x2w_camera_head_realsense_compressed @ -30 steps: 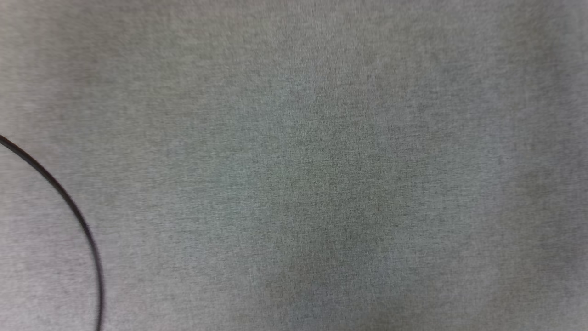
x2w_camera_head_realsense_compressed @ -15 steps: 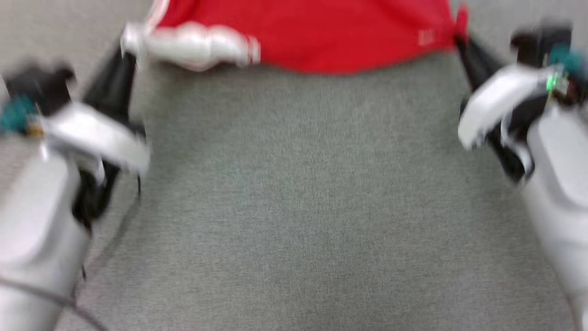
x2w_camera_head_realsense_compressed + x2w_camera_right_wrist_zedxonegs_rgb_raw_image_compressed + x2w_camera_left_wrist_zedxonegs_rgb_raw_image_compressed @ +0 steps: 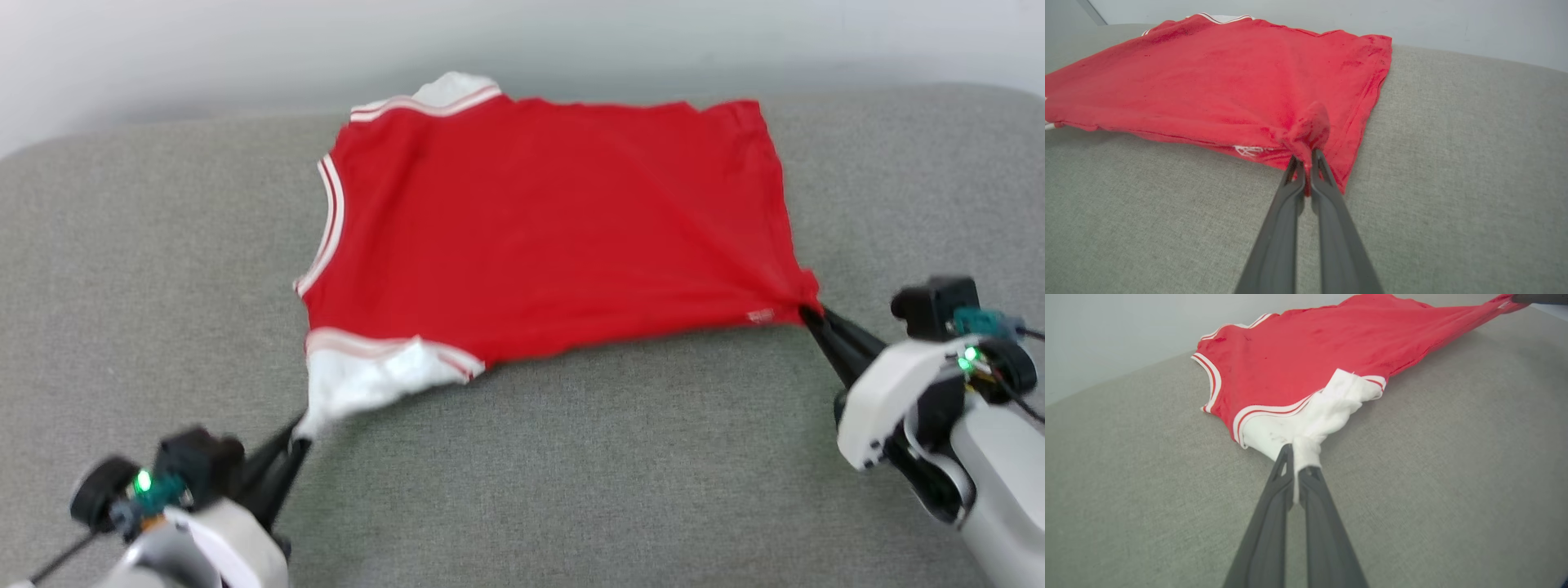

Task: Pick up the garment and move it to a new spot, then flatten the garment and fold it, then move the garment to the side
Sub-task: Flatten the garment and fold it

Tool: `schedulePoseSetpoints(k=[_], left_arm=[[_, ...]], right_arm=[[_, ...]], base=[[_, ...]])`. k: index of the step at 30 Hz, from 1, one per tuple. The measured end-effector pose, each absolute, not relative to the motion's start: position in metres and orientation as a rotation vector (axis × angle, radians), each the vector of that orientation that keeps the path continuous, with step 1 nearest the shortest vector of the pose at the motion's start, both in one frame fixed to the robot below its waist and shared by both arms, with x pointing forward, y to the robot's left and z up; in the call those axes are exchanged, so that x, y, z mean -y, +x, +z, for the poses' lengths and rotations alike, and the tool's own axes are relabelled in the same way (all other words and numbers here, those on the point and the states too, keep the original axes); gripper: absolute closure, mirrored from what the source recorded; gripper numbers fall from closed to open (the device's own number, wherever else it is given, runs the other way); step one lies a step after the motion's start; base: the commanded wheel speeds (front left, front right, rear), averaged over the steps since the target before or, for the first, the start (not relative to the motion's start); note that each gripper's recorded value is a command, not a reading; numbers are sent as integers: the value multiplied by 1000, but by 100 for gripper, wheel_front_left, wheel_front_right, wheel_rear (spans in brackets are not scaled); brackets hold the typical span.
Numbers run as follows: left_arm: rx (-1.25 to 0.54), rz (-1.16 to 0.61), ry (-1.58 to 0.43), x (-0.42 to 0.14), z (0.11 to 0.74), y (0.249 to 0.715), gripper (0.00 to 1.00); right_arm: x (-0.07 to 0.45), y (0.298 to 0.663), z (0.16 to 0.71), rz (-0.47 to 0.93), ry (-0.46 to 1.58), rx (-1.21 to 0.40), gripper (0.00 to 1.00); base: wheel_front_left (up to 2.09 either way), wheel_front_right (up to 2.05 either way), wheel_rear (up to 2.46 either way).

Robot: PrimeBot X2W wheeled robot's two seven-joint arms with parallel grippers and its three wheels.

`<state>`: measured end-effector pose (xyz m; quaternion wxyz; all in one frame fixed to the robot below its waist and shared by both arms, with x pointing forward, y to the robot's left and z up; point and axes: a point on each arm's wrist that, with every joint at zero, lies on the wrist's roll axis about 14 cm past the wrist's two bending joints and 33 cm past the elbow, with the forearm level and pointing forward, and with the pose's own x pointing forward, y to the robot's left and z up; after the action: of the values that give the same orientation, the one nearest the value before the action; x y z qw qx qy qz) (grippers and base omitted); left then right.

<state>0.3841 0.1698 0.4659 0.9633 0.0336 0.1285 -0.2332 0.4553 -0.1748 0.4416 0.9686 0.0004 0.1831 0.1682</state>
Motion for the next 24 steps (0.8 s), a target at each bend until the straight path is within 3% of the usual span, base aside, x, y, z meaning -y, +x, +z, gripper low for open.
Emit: schedulePoseSetpoints(k=[13,18,24], left_arm=[[-503,-571,-30,-144,441,268,100],[-559,-574,-83,-138,438,246,100],[-544,-573,-111,-135,442,247,100]], right_arm=[[224,362,424,275,68,-506,100],[234,330,416,255,111,-560,100],[232,317,418,249,153,-573,100]], base=[[0,0,0],[0,0,0],[0,0,0]])
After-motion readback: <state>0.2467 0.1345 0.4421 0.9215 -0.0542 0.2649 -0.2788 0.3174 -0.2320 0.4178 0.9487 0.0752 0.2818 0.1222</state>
